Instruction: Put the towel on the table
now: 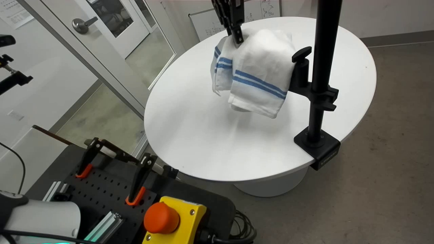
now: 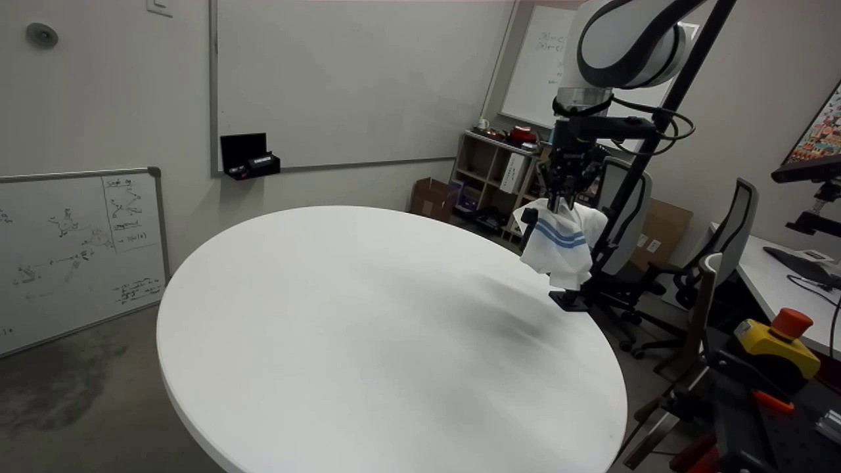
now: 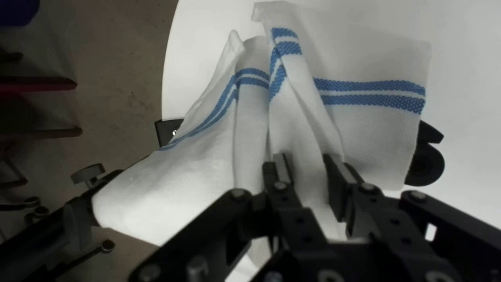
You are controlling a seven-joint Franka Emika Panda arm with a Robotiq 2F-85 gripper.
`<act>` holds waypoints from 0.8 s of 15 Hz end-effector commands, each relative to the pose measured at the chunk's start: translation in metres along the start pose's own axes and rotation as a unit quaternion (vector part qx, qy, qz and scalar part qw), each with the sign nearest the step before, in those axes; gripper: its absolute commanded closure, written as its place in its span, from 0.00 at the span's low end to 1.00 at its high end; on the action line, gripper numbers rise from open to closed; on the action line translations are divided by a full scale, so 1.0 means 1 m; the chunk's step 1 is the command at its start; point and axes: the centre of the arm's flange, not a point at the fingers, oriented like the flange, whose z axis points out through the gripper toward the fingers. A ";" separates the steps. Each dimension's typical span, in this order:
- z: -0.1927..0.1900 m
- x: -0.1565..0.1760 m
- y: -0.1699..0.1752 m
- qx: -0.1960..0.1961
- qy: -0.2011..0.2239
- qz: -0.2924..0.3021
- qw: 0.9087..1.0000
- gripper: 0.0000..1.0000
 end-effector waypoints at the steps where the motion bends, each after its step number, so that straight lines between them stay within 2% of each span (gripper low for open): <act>1: 0.002 -0.002 0.001 -0.001 0.006 0.017 1.000 0.99; 6: -0.009 -0.001 0.005 0.019 0.002 0.038 0.999 0.99; 12: -0.077 -0.002 0.017 0.104 0.021 0.074 0.992 0.99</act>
